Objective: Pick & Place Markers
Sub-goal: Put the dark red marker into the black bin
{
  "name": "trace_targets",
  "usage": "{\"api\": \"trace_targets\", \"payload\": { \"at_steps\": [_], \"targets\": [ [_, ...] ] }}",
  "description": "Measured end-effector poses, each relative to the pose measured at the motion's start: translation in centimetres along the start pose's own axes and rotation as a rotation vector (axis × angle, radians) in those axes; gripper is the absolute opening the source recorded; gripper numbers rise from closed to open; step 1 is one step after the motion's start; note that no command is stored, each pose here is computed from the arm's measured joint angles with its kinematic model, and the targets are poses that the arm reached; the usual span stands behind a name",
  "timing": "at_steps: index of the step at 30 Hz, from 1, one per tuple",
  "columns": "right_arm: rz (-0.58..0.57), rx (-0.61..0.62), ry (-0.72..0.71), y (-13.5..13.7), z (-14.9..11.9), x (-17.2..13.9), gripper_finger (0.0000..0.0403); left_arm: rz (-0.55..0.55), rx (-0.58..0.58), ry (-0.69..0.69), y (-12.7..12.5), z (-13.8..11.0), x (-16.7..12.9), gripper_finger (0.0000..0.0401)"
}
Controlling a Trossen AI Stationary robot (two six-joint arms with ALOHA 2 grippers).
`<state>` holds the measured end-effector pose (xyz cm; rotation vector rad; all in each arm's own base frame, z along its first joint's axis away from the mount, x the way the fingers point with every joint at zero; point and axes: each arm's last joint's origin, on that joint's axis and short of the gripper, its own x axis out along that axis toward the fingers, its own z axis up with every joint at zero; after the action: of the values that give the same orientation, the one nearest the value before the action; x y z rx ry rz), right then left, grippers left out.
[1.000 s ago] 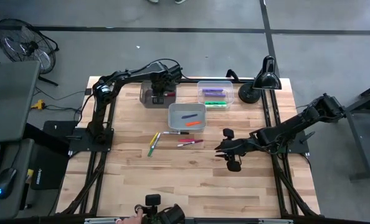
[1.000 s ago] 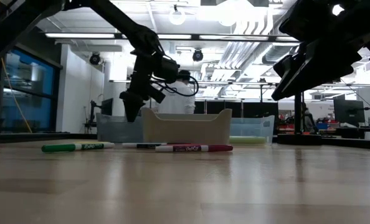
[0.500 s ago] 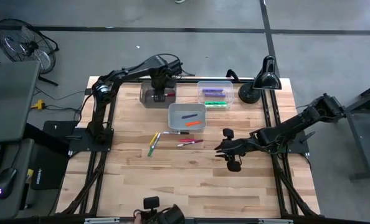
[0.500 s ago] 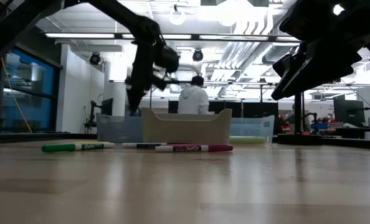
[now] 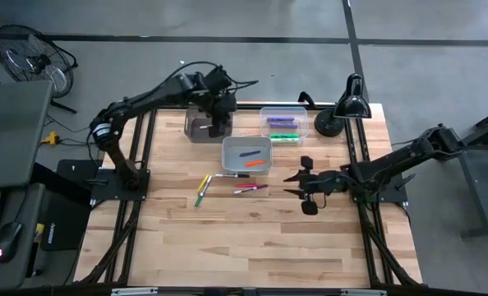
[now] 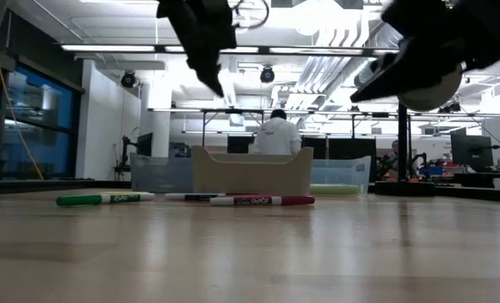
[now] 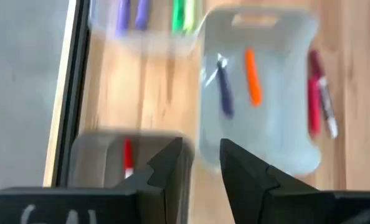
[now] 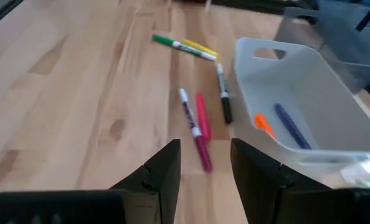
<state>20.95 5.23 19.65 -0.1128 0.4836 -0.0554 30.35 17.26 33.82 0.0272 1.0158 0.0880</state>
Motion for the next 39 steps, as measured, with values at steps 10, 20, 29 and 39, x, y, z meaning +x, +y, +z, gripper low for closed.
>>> {"api": "trace_targets", "payload": {
  "at_steps": [10,20,29,39],
  "targets": [
    [-0.092,0.114,-0.268,-2.8,-3.3,-2.6,0.0129,-0.177,0.038,-0.263,-3.2,-3.4,3.0,0.0103],
    [0.003,0.044,-0.233,-6.0,2.2,-1.9,0.0129,-0.123,-0.123,-0.545,-7.4,-7.9,3.1,0.0103],
    [0.243,-0.096,0.06,-5.3,7.7,4.2,0.0129,0.027,-0.076,-0.842,-10.3,-9.0,0.0,0.0103],
    [0.397,-0.228,0.48,-2.7,2.6,13.0,0.0129,0.061,-0.074,-0.851,-16.0,-12.8,0.3,0.0103]
  ]
}}
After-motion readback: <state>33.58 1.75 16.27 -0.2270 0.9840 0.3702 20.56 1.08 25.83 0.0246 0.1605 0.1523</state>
